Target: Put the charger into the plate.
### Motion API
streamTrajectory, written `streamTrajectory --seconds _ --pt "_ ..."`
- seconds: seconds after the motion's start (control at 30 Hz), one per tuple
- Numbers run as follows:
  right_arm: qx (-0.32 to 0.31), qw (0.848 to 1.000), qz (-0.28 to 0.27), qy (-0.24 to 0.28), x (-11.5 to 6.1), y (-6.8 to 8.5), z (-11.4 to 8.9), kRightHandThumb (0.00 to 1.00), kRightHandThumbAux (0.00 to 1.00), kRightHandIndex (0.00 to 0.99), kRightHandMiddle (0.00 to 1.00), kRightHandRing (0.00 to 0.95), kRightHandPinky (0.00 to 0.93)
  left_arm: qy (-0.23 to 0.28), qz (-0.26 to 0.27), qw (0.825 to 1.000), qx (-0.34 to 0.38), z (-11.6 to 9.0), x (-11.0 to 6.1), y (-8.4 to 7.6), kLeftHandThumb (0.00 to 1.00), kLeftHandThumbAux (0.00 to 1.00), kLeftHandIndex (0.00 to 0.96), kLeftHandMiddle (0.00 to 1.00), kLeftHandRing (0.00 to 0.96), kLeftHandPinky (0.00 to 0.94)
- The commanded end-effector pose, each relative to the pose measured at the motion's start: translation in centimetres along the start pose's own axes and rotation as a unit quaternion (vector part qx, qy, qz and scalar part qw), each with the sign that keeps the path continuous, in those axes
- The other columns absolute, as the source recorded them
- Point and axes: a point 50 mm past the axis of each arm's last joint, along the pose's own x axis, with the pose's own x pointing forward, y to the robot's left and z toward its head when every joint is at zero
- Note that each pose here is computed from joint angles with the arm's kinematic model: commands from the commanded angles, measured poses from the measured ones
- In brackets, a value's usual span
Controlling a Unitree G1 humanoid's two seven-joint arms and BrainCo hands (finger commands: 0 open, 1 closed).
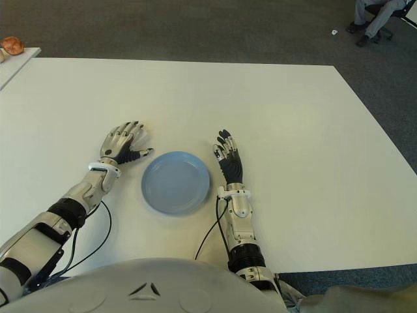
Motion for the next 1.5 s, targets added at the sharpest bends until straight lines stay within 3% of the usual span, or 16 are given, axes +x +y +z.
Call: streamTrajectory --seconds 0.03,0.43,1.1,1.37,1.5 --pt "0.029 0.999 -0.007 0.041 -0.9 0.8 -1.5 0.0 0.563 0.068 0.126 0.095 0.095 -0.001 -0.064 0.998 0.014 0.0 -1.6 -2.1 0.122 0.315 0.0 0.0 0.0 0.0" --pt "0.026 0.999 -0.006 0.04 -0.9 0.8 -1.4 0.0 0.571 0.072 0.133 0.102 0.102 -0.004 -0.1 0.995 0.012 0.7 -1.0 -1.5 0.12 0.307 0.0 0.0 0.0 0.0" --pt "0.023 0.999 -0.003 0.036 -0.9 0.5 -1.3 0.0 0.548 0.074 0.142 0.107 0.098 0.038 -0.116 0.992 -0.044 0.2 -0.7 -1.3 0.11 0.321 0.0 0.0 0.0 0.002" --pt "0.021 0.999 -0.002 0.035 -0.9 0.3 -1.3 0.0 0.538 0.075 0.153 0.112 0.089 0.064 -0.128 0.986 -0.081 -0.4 -0.8 -1.7 0.127 0.332 0.0 0.0 0.0 0.07" --pt "0.02 0.999 -0.003 0.034 -0.9 0.3 -1.2 0.0 0.535 0.074 0.157 0.115 0.087 0.085 -0.141 0.982 -0.098 -1.7 -1.4 -3.0 0.162 0.331 0.0 0.0 0.002 0.095"
